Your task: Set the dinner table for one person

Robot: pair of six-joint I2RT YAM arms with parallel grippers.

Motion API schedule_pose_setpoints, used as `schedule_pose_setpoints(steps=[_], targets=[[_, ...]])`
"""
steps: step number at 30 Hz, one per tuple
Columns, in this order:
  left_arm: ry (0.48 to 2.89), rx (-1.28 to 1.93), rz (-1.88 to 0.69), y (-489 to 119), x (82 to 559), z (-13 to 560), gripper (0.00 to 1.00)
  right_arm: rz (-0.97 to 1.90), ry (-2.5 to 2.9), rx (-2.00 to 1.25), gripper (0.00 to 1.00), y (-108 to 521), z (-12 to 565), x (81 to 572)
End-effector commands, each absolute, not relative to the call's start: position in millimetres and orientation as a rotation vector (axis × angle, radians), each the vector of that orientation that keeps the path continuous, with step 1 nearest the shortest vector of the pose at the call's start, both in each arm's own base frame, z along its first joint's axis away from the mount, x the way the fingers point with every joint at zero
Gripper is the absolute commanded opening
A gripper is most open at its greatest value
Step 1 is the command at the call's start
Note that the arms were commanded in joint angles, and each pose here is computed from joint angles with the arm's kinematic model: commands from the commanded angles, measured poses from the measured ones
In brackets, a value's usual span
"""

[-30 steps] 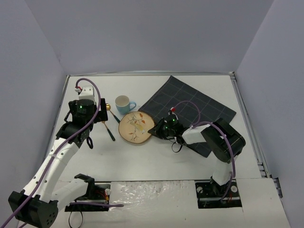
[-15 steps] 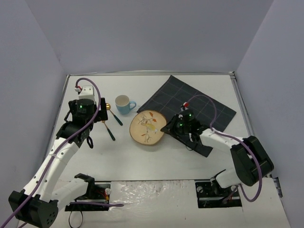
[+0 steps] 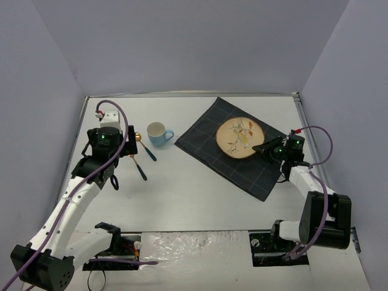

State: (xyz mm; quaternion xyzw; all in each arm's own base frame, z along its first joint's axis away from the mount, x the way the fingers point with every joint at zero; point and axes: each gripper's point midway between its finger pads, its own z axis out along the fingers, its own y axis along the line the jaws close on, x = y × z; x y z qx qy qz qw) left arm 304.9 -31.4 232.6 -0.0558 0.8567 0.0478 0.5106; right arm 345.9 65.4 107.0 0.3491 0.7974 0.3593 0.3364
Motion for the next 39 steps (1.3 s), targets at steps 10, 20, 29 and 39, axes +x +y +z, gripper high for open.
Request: schedule_pose_setpoints(steps=[10, 20, 29, 39], targets=[[1.996, -0.154, 0.093, -31.2, 313.4, 248.9, 0.97, 1.124, 1.906, 0.737, 0.0, 54.2, 132.8, 383.5], [2.0, -0.148, 0.097, -31.5, 314.3, 247.9, 0.97, 1.128, 1.915, 0.75, 0.0, 52.2, 118.1, 394.3], [2.006, -0.145, 0.1, -31.7, 314.8, 245.9, 0.97, 1.147, 1.923, 0.775, 0.0, 52.5, 97.7, 397.7], [2.006, -0.143, 0.095, -32.6, 314.8, 245.5, 0.97, 1.1, 1.991, 0.841, 0.05, 49.9, 59.9, 389.5]])
